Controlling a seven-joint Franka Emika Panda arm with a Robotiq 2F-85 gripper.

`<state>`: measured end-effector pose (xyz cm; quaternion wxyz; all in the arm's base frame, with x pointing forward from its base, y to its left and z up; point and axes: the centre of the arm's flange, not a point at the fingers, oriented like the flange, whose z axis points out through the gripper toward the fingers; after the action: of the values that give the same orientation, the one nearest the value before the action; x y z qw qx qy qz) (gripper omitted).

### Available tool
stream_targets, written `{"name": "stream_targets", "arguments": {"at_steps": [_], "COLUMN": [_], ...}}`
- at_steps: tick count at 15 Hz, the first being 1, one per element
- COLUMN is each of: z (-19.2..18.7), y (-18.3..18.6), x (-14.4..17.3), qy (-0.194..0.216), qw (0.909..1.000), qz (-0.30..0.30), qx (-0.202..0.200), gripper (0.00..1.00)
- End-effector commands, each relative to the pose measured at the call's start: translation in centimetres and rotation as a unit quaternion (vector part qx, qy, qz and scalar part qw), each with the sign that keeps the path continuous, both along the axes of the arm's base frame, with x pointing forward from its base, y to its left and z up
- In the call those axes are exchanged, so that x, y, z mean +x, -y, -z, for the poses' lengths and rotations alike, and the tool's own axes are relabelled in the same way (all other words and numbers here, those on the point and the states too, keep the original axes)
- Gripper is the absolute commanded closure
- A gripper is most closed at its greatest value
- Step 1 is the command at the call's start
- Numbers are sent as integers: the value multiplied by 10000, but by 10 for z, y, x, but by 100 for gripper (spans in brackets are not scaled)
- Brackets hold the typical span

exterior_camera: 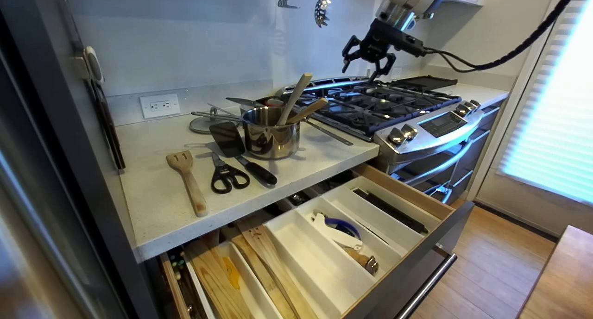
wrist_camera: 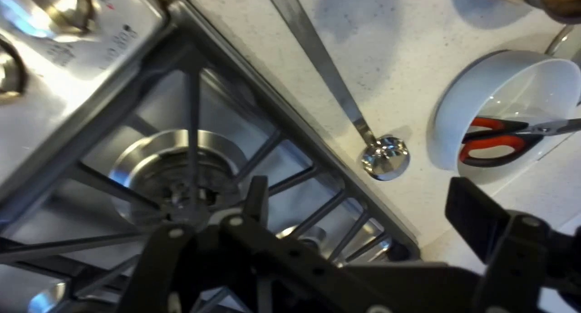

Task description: Put the grey bowl on the front left plate of the stove

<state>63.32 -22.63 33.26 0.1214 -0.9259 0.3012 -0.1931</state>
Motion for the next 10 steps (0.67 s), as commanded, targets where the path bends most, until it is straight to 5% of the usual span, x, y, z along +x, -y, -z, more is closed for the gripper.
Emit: {"name": "stream_targets", "arguments": {"at_steps": [1,2,3,9,10], "z": [16,17,7,11,17], "y": [-8,-16,-26,-31,-35], "x": [91,109,52,79,96], "qy": [365,507,341,563,341], "qw": [9972,9941,9982,9955,9969], "qz": [-571,-787,-435,-647,-430], "qx": [316,545,217,414,565], "gripper": [0,0,0,0,0]}}
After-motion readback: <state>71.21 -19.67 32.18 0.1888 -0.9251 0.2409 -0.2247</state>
